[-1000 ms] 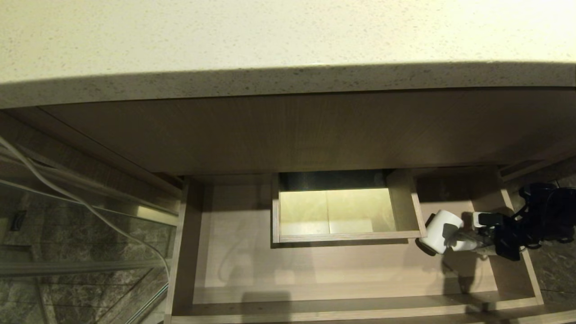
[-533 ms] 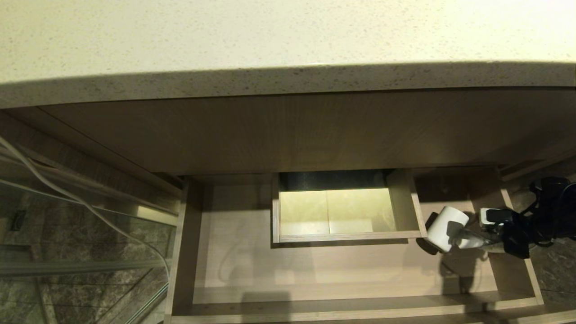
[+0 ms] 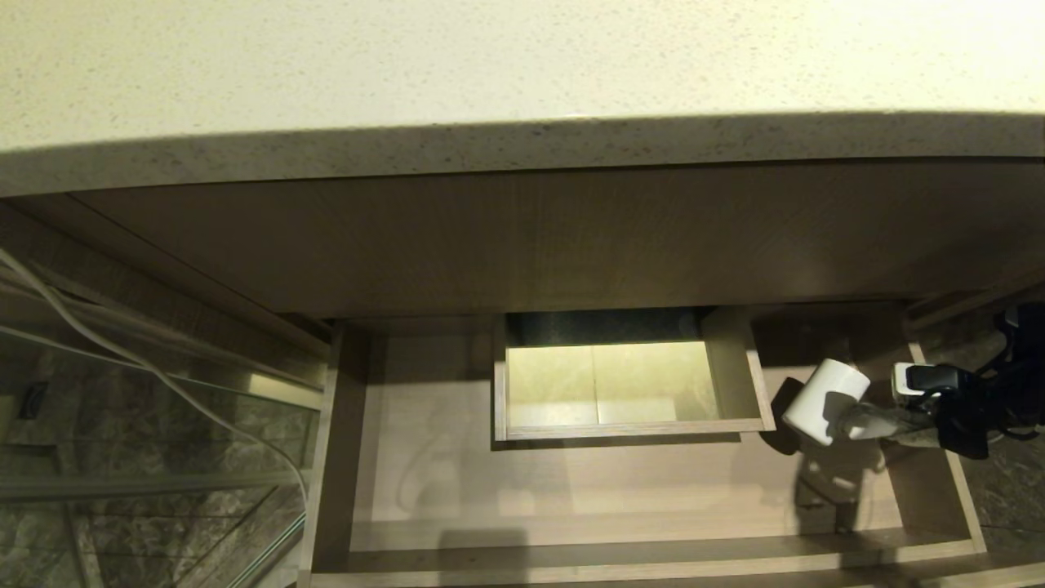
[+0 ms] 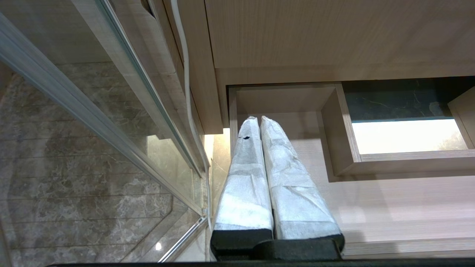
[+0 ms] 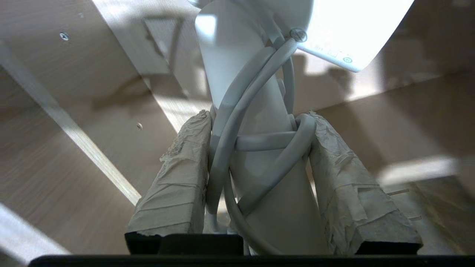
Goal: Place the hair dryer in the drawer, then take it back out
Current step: Take the hairdryer out
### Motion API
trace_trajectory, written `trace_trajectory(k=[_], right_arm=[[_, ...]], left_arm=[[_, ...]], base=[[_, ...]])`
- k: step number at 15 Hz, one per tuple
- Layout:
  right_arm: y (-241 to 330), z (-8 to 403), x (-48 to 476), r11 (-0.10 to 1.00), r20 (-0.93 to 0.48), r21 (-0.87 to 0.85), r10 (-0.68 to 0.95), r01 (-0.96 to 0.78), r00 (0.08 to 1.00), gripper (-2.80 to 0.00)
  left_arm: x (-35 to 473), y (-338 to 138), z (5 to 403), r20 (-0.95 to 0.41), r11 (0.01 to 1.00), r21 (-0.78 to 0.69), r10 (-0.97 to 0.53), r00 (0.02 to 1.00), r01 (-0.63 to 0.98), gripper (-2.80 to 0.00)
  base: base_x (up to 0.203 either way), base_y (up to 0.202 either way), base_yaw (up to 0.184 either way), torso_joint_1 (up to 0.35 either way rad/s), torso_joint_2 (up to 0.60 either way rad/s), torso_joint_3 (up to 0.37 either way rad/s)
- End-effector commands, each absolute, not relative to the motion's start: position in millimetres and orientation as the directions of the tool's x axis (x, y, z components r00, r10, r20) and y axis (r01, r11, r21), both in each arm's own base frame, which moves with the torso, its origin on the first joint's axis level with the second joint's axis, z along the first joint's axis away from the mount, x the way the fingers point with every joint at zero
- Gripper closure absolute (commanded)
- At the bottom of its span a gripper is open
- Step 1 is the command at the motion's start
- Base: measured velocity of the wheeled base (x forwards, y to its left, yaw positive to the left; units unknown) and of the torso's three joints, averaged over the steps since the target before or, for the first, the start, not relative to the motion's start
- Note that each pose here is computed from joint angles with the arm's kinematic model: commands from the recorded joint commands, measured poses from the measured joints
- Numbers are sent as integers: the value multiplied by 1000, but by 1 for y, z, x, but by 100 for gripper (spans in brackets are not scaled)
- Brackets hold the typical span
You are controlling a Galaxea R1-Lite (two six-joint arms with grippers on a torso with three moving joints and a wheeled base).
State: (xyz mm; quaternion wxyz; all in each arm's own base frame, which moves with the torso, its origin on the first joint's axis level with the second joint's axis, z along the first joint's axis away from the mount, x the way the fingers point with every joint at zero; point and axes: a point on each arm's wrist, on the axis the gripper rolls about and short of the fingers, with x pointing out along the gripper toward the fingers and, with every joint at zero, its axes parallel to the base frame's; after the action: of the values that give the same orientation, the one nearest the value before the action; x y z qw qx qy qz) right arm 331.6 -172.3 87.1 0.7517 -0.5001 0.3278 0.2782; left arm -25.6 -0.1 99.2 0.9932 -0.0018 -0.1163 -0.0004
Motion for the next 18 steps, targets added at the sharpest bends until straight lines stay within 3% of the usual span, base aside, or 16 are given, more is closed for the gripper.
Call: trace_trajectory(k=[1, 7, 18], right_arm=[[-171, 114, 323, 323, -732, -628, 61, -707, 678, 0], [-163, 153, 283, 314, -683, -693, 2, -649, 731, 0], [-114, 184, 186, 301, -702, -682, -15, -667, 712, 0]], left_arm=[[-22, 0, 88, 193, 1000, -4, 0, 981, 1, 0], [-22, 0, 88, 193, 1000, -4, 0, 981, 1, 0], [-22, 0, 88, 193, 1000, -4, 0, 981, 1, 0]], base=[[0, 0, 0, 0, 0, 0], [0, 0, 0, 0, 0, 0], [0, 0, 0, 0, 0, 0]])
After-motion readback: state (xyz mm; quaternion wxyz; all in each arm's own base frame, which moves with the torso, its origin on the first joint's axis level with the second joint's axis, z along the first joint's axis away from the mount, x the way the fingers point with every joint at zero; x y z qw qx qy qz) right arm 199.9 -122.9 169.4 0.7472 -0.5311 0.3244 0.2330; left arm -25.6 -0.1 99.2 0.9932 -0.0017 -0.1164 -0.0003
